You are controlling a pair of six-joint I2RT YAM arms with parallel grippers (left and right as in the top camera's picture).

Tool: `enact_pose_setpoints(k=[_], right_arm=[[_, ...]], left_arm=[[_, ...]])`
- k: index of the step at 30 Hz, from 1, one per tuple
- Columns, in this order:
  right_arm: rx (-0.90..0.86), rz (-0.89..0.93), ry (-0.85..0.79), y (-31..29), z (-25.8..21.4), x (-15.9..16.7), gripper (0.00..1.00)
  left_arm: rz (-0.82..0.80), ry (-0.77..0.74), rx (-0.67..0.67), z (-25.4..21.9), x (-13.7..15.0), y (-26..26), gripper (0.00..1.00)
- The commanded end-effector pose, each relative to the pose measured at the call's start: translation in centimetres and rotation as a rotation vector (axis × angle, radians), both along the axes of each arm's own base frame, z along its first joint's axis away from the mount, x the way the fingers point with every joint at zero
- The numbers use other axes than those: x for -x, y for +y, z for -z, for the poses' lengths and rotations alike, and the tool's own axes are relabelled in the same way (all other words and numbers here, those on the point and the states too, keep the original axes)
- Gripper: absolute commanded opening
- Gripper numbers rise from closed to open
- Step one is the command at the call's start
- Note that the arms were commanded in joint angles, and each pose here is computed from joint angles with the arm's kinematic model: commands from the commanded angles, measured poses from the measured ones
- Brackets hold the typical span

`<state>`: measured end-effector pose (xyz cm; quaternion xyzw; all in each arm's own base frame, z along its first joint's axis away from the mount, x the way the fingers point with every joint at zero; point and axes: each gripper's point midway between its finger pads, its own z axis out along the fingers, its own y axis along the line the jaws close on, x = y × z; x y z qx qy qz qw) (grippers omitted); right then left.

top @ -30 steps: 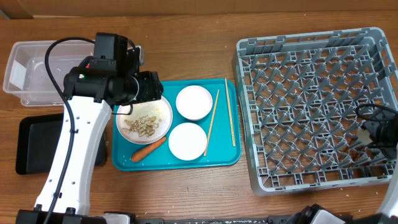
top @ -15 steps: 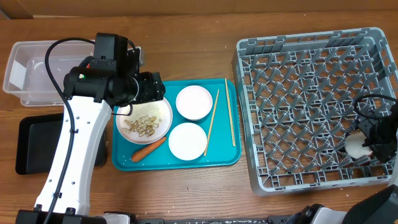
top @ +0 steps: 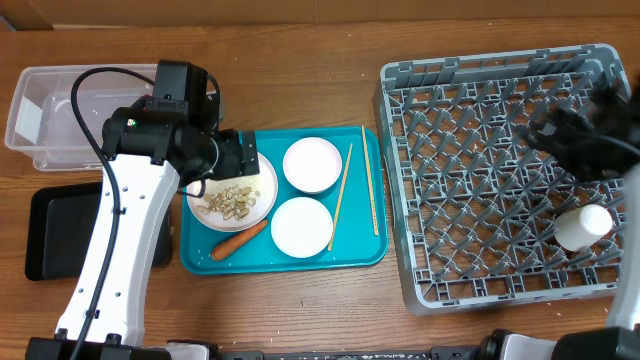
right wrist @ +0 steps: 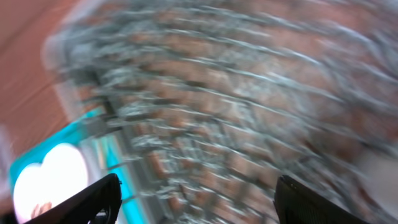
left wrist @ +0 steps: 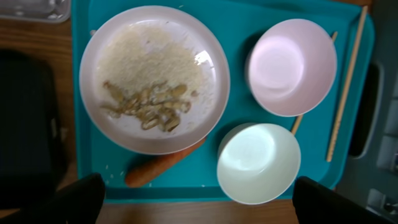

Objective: Sort waste into correct bins and load items into the dishwasher
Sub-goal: 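Reach right gripper to the pink bowl, grasp and lift it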

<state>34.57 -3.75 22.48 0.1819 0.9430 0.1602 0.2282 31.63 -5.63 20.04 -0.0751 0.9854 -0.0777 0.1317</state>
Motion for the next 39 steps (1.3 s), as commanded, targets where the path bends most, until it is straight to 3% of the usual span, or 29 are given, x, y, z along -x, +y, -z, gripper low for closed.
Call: enact_pose_setpoints(k=[1,5,11,22,31,39], right_arm=[[-0.025,-0.303,-0.103,9.2,-1.9,-1.3,0.82],[-0.009,-0.496,-0.108,16.5,-0.3,-2.0,0.82],[0.087,-0.641,-0.023,23.0,5.4,-2.3,0.82],[0.109,-0.666,0.063,29.0,14.4,-4.1,0.70],[0.118,-0.609,0.159,29.0,19.3,-4.3,0.40],[0.114,-0.600,0.132,29.1,18.5,-5.2,0.08]], left_arm=[[-0.146,0.004,-0.126,-0.3,0.2,2.9,1.00],[-0.215,0.024,-0.122,-0.2,0.6,3.6,1.00],[-0.319,0.035,-0.105,-0.1,0.6,5.5,1.00],[-0.351,0.035,-0.105,-0.1,0.6,6.5,1.00],[-0.351,0.035,-0.105,-0.1,0.6,6.5,1.00],[-0.351,0.035,-0.105,-0.1,0.6,6.5,1.00]])
